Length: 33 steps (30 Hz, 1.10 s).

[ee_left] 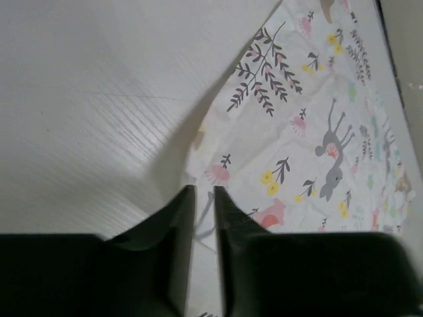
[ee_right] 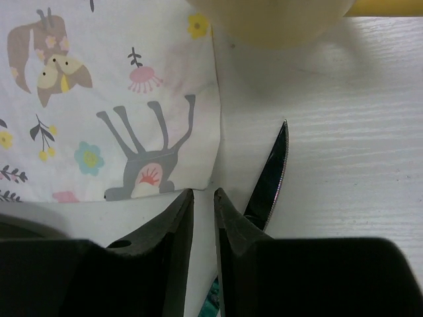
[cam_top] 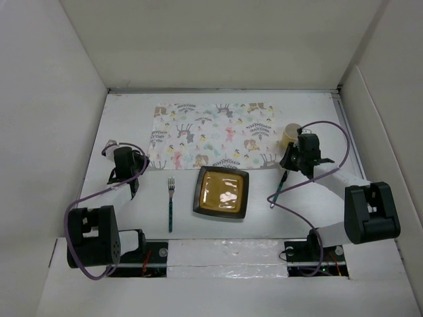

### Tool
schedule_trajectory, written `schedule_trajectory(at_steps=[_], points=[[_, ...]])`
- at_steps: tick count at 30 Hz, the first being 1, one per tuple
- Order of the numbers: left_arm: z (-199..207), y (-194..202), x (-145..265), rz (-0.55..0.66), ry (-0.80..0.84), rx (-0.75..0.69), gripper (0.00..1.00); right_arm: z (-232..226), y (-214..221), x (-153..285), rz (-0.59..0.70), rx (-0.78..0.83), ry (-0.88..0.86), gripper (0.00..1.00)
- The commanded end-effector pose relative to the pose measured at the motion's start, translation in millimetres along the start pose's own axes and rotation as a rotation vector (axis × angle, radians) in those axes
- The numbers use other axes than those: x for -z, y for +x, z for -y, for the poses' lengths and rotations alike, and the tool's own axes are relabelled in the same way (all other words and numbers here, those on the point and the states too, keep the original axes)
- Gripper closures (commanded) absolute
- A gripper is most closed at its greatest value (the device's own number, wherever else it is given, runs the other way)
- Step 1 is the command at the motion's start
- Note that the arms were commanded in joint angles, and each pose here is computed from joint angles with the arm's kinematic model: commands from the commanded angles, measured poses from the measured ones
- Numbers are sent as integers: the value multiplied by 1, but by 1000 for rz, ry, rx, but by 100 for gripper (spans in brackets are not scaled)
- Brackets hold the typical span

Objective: Set the dinner table for one person

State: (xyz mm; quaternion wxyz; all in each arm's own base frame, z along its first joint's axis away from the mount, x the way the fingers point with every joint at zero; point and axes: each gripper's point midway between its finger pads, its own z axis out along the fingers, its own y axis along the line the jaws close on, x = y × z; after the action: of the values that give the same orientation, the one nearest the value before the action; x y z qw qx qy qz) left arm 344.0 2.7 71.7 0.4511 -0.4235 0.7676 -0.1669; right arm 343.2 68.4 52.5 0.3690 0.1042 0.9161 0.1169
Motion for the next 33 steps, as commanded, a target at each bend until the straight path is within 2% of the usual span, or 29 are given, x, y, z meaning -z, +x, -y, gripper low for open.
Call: schedule_trajectory(at_steps=[1, 2, 3, 4, 7, 11, 12, 14, 15, 16, 17, 18, 19, 20, 21, 23, 24, 25, 27, 28, 30, 33], points=[[-2, -4, 2, 14, -10, -19, 76, -2, -13, 4, 46, -6, -10, 74], [-3, -4, 2, 14, -10, -19, 67, -3, -15, 6, 49, -7, -15, 73], [-3, -4, 2, 14, -10, -21, 65, -5, -18, 7, 53, -7, -18, 70], [-2, -5, 2, 14, -10, -21, 56, -6, -21, 10, 59, -4, -24, 67], [15, -11, 8, 24, 54, -11, 55, -22, -39, 28, 108, 30, -57, 66], [74, -21, 35, 37, 236, -40, 62, -42, -87, 69, 302, 63, -119, 97], [98, -22, 51, 42, 317, -56, 64, -45, -101, 82, 358, 63, -123, 100], [139, -26, 77, 39, 460, -100, 74, -39, -128, 99, 450, 54, -57, 100], [154, -25, 89, 33, 512, -130, 77, -36, -136, 104, 484, 53, -32, 95], [174, -22, 111, 6, 576, -162, 87, -23, -145, 108, 516, 54, 31, 85], [182, -20, 121, -3, 610, -205, 90, -15, -154, 113, 537, 58, 69, 71], [188, -21, 132, -10, 643, -225, 92, -10, -157, 112, 537, 68, 91, 48], [194, -15, 150, -50, 709, -249, 92, 2, -158, 104, 510, 90, 129, 39], [197, -15, 160, -54, 737, -265, 92, 7, -166, 103, 505, 91, 146, 35], [199, -16, 170, -53, 763, -288, 92, 17, -159, 96, 443, 95, 175, 33], [205, -18, 198, -55, 831, -336, 86, 39, -158, 77, 371, 85, 172, 34], [205, -19, 206, -41, 847, -388, 82, 42, -158, 72, 362, 84, 138, 35], [206, -21, 222, -45, 870, -424, 77, 28, -154, 67, 339, 105, 9, 35], [204, -24, 235, -23, 875, -519, 70, 48, -159, 67, 378, 66, -44, 37], [202, -25, 236, -15, 869, -539, 69, 48, -167, 67, 413, 78, -50, 36], [200, -27, 243, 14, 875, -562, 68, 42, -172, 67, 411, 85, -146, 27], [194, -22, 237, 25, 879, -583, 67, 46, -168, 59, 339, 49, -129, 25]])
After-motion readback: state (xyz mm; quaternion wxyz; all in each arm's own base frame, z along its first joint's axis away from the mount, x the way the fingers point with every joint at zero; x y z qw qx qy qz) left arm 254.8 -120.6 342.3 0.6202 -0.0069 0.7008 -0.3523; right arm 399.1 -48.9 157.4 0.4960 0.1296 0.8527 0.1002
